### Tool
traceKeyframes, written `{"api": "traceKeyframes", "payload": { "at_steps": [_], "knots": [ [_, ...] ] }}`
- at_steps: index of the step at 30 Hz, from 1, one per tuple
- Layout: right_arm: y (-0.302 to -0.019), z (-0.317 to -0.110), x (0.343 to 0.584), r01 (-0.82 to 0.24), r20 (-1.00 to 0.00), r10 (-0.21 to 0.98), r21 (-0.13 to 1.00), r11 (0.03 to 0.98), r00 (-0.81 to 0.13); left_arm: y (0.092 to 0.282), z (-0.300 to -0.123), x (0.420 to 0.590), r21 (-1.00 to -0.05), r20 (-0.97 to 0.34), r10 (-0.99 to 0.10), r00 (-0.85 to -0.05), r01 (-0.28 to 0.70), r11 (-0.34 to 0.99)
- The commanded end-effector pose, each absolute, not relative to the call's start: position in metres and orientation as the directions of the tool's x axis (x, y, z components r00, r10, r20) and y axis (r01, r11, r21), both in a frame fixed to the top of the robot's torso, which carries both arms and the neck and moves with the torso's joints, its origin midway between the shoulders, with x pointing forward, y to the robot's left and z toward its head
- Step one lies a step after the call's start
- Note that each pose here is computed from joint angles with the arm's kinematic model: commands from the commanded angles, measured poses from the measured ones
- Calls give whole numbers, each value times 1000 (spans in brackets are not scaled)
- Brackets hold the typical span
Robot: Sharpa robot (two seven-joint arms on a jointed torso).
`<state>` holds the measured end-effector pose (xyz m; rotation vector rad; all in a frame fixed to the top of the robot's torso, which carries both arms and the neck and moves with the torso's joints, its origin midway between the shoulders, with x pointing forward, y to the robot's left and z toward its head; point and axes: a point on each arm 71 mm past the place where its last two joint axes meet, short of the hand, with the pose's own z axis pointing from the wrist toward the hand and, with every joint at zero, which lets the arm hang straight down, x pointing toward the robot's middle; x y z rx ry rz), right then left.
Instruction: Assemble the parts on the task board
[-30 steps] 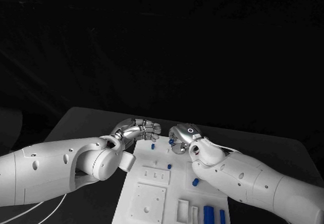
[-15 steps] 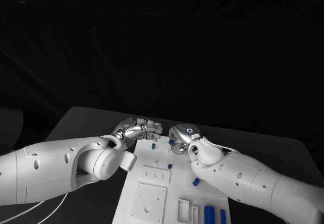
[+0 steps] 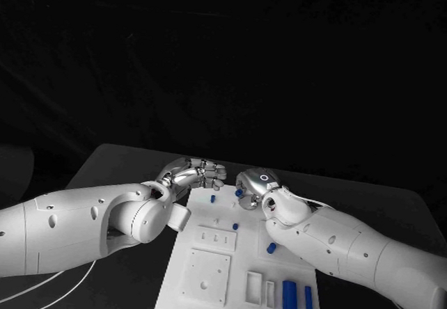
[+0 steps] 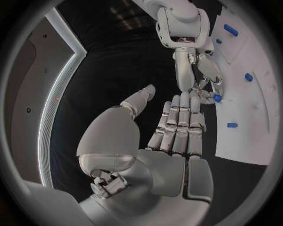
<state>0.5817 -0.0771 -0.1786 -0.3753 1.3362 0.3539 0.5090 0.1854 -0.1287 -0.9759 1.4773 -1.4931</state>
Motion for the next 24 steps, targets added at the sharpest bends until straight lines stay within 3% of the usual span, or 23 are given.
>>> {"api": "traceKeyframes", "payload": {
  "at_steps": [1, 24],
  "knots": [
    [-78, -182, 582, -445, -984, 4, -78, 892, 180, 183, -126, 508, -999, -16, -922, -388, 34, 3],
    [-75, -182, 581, -452, -987, 35, -42, 891, 159, 184, -126, 509, -999, -18, -923, -384, 36, 5]
  ]
}}
